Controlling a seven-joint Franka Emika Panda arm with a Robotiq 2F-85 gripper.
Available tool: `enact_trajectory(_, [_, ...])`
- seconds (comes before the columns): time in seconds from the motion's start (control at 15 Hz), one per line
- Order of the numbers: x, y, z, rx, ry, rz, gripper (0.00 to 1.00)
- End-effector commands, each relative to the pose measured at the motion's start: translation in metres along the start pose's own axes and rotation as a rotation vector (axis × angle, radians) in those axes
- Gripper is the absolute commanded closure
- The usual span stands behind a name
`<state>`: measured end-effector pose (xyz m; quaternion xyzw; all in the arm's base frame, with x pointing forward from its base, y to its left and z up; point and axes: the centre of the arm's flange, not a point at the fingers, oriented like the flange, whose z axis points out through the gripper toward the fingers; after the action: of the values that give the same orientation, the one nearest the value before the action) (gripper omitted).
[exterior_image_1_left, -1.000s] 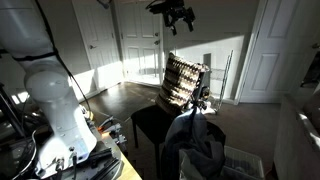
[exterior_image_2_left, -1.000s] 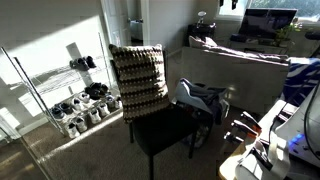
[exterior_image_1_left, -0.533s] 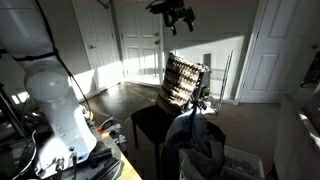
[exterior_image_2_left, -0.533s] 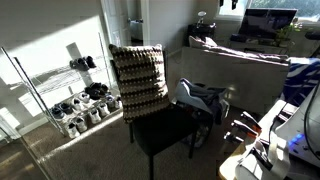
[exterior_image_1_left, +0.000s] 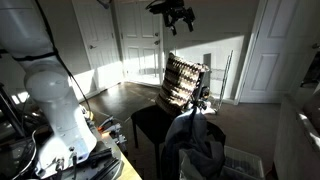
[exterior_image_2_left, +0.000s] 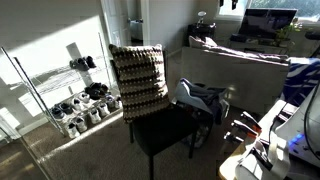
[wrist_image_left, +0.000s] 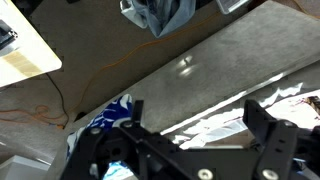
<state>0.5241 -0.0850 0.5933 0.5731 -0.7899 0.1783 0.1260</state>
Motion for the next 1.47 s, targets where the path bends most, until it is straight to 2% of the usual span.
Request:
enact_trajectory(0.0, [-0.017,0.008,0.001,-0.05,0.0,0.035,0.0])
enact_trajectory(0.27, [-0.04,0.017,0.013,-0.12,-0.02,0.022,0.0])
enact_trajectory(0.6, [-0.059,0.012,0.063,-0.175,-0.071,0.041,0.0])
enact_trajectory(1.0, [-0.071,-0.013,0.141,-0.142,-0.082,0.102,0.0])
enact_trajectory(1.4, [-0.063,-0.038,0.17,-0.105,-0.072,0.105,0.0])
